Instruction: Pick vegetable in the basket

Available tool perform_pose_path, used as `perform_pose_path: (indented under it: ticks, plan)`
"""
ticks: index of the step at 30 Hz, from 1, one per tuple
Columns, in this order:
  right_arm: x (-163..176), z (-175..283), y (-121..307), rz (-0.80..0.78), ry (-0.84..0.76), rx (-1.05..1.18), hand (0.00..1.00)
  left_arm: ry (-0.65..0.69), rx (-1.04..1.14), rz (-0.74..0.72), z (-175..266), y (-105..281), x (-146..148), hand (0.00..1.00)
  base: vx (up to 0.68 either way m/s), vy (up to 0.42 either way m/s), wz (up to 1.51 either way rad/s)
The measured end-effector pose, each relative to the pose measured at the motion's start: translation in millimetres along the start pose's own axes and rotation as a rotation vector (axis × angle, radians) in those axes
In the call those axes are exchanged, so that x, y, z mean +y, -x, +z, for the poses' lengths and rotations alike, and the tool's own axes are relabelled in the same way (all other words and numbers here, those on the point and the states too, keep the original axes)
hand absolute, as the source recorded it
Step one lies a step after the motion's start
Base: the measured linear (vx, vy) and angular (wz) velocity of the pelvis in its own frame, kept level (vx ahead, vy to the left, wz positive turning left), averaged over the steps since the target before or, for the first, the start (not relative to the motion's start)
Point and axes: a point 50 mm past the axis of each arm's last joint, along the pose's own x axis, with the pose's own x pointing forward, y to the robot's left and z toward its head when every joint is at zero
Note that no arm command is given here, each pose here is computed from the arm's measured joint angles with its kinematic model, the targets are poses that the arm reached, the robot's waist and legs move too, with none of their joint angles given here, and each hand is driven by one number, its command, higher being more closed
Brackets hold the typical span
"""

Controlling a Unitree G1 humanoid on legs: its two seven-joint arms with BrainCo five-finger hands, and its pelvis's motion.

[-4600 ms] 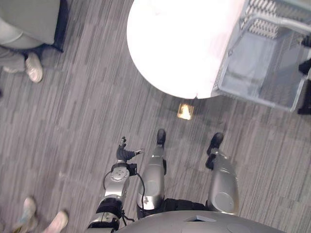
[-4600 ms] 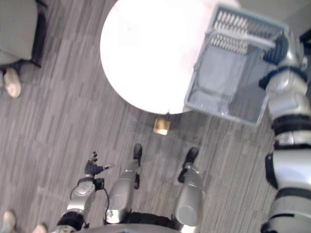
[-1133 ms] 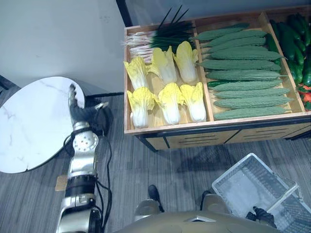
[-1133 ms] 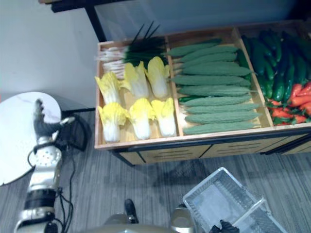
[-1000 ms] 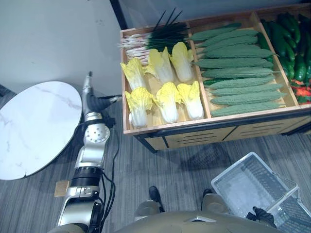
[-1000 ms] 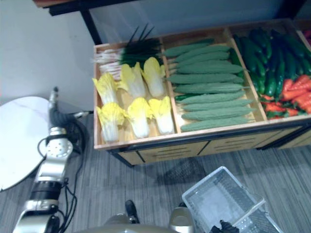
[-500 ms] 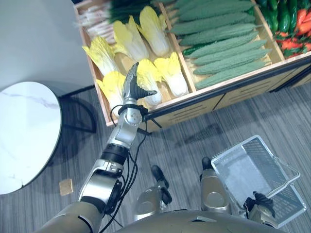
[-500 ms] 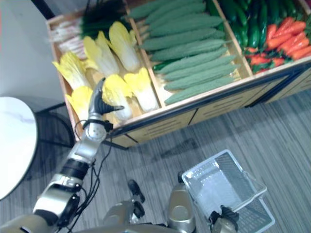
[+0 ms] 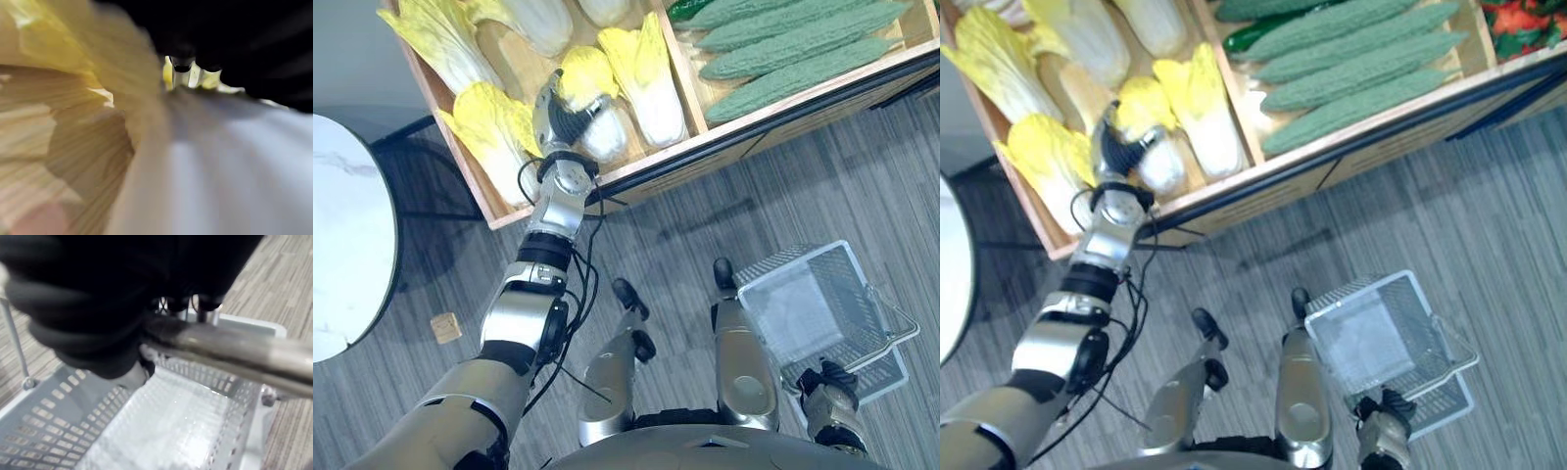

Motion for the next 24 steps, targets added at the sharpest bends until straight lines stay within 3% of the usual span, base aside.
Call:
perform_pose_path:
  ticks: [7,17,20,24]
  plan:
    - [6.2,5.8,1.2,0.031,0.014,-0.027,1.00,-0.010,0.023,-0.079,3.6,0.7,-11.2,1.00,0.10,-0.027,0.05]
    - [-15.6,-20.1,5.4,0.008,0.030,0.036,1.00,-0.033,-0.293,-0.111,58.4,27.2,-18.9,1.00,0.04,-0.021,0.17]
    - [-21.1,-23.0,6.5,-0.001,0.038,0.037,1.00,-0.037,-0.376,-0.042,57.9,43.2,-5.3,1.00,0.04,0.074,-0.83]
    - [-10.3,11.0,-1.9,0.039,0.112,-0.077,1.00,-0.008,-0.435,-0.011,29.5,84.6,22.1,1.00,0.15,0.050,-1.97]
